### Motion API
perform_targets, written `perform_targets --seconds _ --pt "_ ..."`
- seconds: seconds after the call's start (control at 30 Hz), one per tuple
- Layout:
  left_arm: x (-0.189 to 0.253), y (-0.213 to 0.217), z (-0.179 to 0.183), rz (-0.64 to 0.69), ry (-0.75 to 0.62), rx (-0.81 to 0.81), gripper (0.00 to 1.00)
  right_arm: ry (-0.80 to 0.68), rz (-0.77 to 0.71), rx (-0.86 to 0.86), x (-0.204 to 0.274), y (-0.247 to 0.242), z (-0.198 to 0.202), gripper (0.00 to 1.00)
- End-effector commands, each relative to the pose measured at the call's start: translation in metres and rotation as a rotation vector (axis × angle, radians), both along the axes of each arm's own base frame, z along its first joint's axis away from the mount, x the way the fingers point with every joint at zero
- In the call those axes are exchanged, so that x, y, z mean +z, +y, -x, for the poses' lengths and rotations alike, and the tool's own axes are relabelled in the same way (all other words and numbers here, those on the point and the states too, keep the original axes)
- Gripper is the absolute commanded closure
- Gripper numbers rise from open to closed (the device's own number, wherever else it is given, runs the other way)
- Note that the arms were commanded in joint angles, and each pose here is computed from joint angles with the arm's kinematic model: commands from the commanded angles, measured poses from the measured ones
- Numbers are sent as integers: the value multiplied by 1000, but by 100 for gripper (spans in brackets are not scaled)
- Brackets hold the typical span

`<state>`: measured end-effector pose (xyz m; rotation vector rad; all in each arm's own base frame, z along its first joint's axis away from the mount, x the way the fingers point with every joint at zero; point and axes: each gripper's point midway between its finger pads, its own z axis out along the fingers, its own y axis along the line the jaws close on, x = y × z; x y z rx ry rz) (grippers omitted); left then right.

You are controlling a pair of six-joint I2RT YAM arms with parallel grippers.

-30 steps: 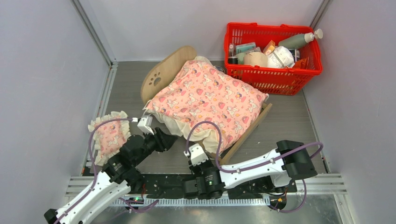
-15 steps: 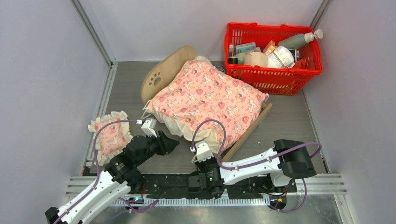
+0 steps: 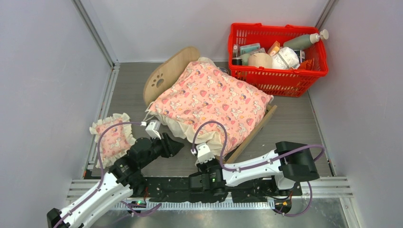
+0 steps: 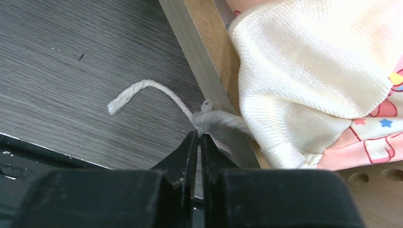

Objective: Set up the pet bed
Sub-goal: Tie the ropes to the bed frame.

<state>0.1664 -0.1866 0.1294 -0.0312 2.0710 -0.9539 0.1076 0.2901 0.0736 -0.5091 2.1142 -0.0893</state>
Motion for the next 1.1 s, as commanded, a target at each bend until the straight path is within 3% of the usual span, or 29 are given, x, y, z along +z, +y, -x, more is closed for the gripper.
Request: perform_targets --seconds 0.0,0.5,0.83,1.07 --pt "14 -10 -2 56 -51 -40 57 -70 24 -8 5 -2 -11 93" --pt "10 -37 5 158 -70 -164 58 -130 125 240 21 0 -12 95" --pt "19 -62 11 241 -58 -260 62 -133 204 220 35 -7 -17 95" --pt "9 -74 14 230 -32 -284 63 -150 210 218 40 -4 -19 95"
